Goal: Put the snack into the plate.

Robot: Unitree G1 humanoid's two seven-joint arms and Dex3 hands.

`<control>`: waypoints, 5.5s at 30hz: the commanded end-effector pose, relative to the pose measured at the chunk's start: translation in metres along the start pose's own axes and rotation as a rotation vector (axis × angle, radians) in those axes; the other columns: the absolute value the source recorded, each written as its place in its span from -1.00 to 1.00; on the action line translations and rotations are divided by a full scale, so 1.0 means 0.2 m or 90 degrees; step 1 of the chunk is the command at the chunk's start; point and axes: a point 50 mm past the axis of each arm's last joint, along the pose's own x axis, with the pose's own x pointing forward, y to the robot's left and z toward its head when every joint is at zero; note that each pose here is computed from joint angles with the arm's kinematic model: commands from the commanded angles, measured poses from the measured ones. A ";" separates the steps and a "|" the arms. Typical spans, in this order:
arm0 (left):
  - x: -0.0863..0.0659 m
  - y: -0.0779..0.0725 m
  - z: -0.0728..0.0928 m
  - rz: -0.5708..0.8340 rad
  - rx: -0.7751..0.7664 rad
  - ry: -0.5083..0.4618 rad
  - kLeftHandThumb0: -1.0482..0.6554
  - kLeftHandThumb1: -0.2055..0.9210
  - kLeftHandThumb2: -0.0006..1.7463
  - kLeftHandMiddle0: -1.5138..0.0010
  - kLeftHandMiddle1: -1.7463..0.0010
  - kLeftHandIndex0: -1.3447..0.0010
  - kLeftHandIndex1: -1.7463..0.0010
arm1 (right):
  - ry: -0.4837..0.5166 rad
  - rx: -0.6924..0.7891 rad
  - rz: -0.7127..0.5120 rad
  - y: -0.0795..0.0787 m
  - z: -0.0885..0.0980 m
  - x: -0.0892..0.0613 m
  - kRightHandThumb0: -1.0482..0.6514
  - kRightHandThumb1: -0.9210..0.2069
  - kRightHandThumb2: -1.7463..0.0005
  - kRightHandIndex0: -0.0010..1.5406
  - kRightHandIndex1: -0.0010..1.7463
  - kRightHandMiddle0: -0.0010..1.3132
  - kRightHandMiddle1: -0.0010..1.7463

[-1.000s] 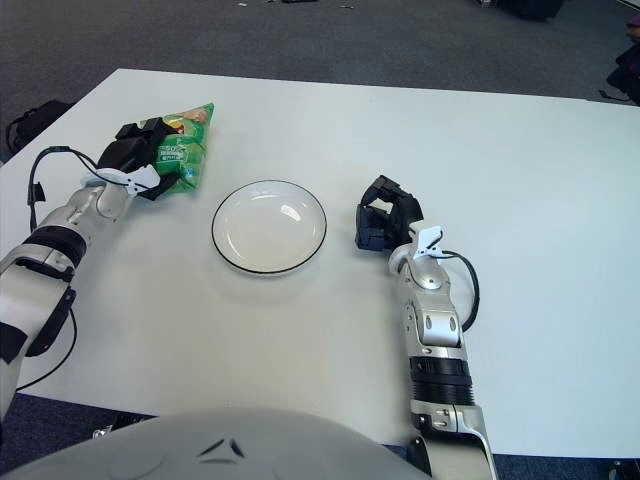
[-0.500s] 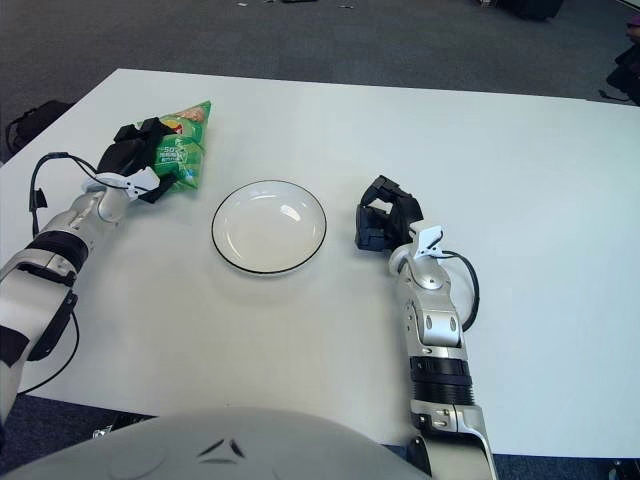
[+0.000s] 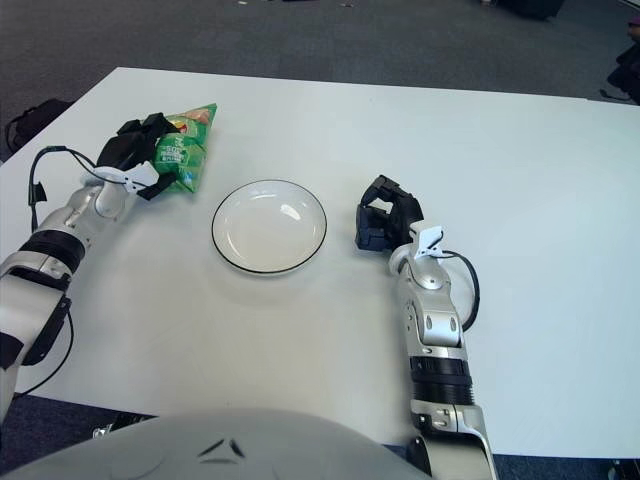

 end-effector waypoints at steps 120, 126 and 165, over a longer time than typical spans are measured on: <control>-0.41 -0.14 0.60 -0.193 -0.136 -0.437 0.23 -0.57 0.86 -0.12 -0.92 0.12 -1.00 | 0.119 -0.018 -0.004 0.01 -0.17 -0.06 -0.35 0.15 -0.57 0.44 1.00 -0.01 1.00; -0.42 -0.18 0.57 -0.212 -0.088 -0.456 0.23 -0.56 0.86 -0.09 -0.95 0.12 -1.00 | 0.119 -0.017 -0.003 0.00 -0.17 -0.06 -0.35 0.15 -0.56 0.44 1.00 -0.01 1.00; -0.51 0.02 0.60 -0.352 0.025 -0.523 -0.75 0.61 -0.40 0.99 0.91 1.00 0.72 | 0.122 -0.014 0.000 0.01 -0.18 -0.05 -0.35 0.14 -0.56 0.43 1.00 -0.02 1.00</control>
